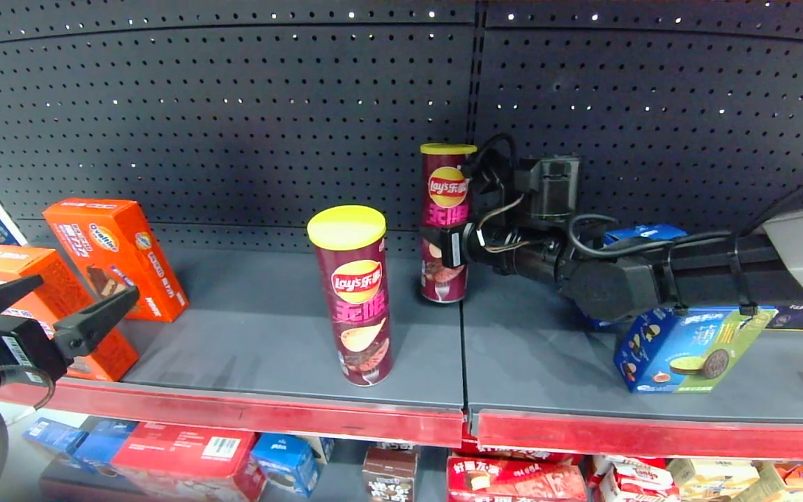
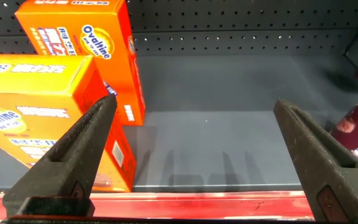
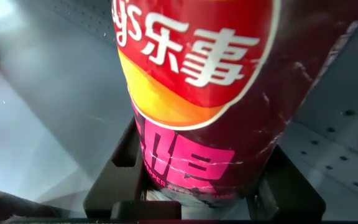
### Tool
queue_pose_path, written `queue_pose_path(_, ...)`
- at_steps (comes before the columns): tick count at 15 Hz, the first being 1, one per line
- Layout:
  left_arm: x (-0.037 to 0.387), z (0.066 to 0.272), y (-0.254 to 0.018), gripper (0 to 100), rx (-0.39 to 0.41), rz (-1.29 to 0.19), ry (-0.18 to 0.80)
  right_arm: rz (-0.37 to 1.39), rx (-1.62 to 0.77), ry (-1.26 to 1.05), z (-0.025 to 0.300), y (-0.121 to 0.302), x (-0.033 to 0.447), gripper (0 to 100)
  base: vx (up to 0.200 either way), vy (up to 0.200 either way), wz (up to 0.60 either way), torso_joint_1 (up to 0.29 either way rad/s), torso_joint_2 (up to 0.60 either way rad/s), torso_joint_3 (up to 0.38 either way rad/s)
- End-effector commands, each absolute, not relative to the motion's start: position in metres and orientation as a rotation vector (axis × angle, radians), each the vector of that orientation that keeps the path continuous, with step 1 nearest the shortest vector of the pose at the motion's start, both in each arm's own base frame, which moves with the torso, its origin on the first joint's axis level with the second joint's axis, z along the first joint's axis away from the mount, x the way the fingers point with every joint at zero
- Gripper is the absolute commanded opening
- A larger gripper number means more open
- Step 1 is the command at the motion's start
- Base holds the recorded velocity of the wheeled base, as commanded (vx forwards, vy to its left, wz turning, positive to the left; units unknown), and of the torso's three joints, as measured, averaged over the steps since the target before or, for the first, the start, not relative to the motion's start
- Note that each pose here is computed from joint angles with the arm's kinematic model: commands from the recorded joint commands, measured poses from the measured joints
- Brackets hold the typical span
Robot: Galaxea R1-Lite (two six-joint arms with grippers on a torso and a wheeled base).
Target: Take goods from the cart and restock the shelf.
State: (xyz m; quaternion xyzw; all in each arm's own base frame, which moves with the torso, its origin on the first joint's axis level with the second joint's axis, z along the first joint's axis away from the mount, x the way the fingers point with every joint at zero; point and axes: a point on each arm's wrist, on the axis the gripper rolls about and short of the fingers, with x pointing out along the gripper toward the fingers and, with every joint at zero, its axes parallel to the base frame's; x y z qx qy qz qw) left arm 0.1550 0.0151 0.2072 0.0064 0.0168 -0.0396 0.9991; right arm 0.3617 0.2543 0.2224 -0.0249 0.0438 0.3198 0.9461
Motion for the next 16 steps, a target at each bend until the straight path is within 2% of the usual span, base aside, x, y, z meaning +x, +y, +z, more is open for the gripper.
queue_pose_path(1, 0.156, 0.207, 0.016, 100, 0.017, -0.074, 0.034, 0.659, -0.049, 0.084, 0.220, 0.258, 0.361, 0, 0.000, 0.000, 0.00, 0.000, 0.00, 0.000)
queue_pose_path(6, 0.156, 0.208, 0.016, 100, 0.019, -0.074, 0.032, 0.656, -0.044, 0.059, 0.212, 0.258, 0.358, 0, 0.000, 0.000, 0.00, 0.000, 0.00, 0.000)
queue_pose_path(10, 0.156, 0.208, 0.016, 100, 0.033, -0.074, 0.032, 0.658, -0.091, 0.041, 0.180, 0.253, 0.346, 0, 0.000, 0.000, 0.00, 0.000, 0.00, 0.000)
queue_pose_path(16, 0.156, 0.209, 0.016, 100, 0.035, -0.074, 0.029, 0.660, -0.091, 0.040, 0.180, 0.254, 0.347, 0, 0.000, 0.000, 0.00, 0.000, 0.00, 0.000)
